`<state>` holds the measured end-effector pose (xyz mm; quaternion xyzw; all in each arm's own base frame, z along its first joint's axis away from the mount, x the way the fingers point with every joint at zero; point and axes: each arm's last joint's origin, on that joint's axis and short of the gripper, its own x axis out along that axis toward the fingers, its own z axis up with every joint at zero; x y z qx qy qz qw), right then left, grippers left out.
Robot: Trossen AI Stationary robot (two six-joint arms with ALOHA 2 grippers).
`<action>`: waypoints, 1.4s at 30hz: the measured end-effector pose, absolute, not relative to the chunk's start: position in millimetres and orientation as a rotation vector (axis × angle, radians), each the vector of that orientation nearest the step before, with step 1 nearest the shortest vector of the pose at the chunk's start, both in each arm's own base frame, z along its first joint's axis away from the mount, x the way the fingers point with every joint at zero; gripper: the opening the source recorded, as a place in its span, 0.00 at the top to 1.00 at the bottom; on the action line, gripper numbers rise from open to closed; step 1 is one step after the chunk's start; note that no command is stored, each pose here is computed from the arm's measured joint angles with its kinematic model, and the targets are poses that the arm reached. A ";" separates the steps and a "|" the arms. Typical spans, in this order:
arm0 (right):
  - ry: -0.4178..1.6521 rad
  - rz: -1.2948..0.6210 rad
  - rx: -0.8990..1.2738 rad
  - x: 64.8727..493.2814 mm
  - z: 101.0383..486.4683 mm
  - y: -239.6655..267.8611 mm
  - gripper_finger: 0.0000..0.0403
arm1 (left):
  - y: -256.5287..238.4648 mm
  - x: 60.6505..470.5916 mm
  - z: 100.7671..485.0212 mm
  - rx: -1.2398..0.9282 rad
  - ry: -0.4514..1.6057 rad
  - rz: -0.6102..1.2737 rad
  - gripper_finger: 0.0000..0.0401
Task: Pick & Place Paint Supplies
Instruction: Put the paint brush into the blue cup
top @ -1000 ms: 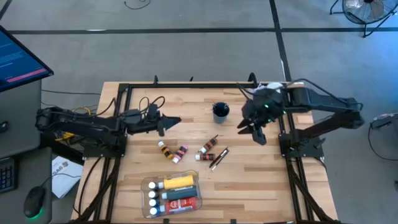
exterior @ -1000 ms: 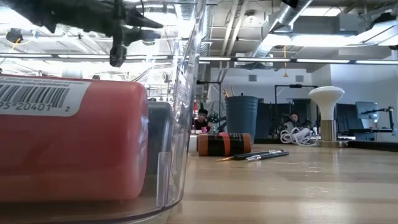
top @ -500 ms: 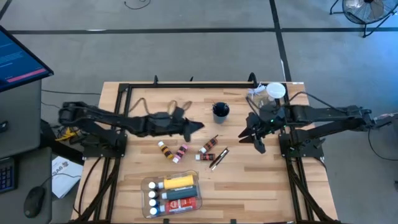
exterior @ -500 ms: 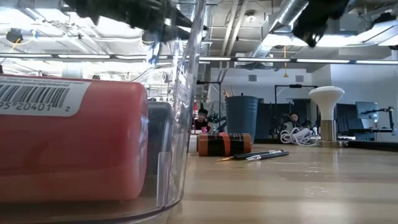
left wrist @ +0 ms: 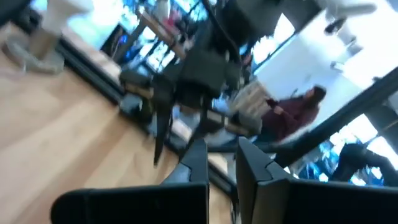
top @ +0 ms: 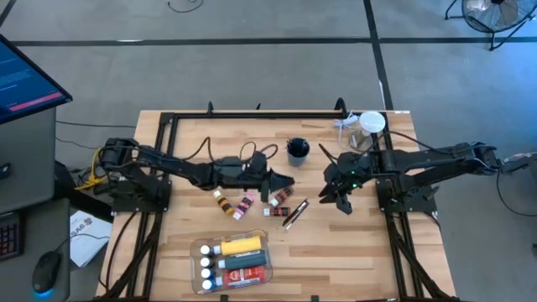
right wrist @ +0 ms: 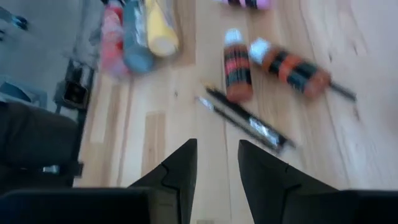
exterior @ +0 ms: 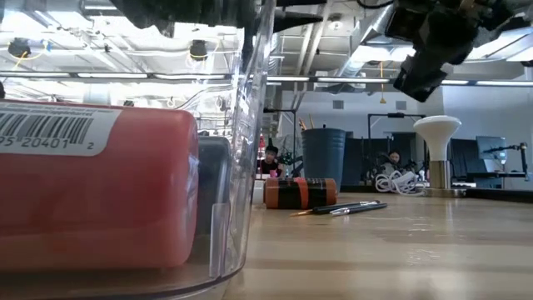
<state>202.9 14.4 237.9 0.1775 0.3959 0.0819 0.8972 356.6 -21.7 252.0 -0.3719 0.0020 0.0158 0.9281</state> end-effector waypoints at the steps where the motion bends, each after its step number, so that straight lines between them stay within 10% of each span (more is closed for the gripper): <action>1: 0.791 0.175 0.365 204.9 240.0 14.4 0.73 | -18.8 356.3 254.3 -0.764 -0.018 0.036 0.99; 15: 0.587 0.150 0.374 217.2 254.7 3.4 0.73 | -1.8 345.2 320.0 -0.785 -0.519 -0.089 1.00; 25: 0.524 0.190 0.405 208.6 270.9 1.3 0.73 | 12.6 350.6 310.5 -0.741 -0.404 -0.037 1.00; 42: 0.766 0.247 -0.203 225.2 227.3 -6.1 0.73 | -1.2 354.1 300.9 -0.747 -0.290 -0.035 1.00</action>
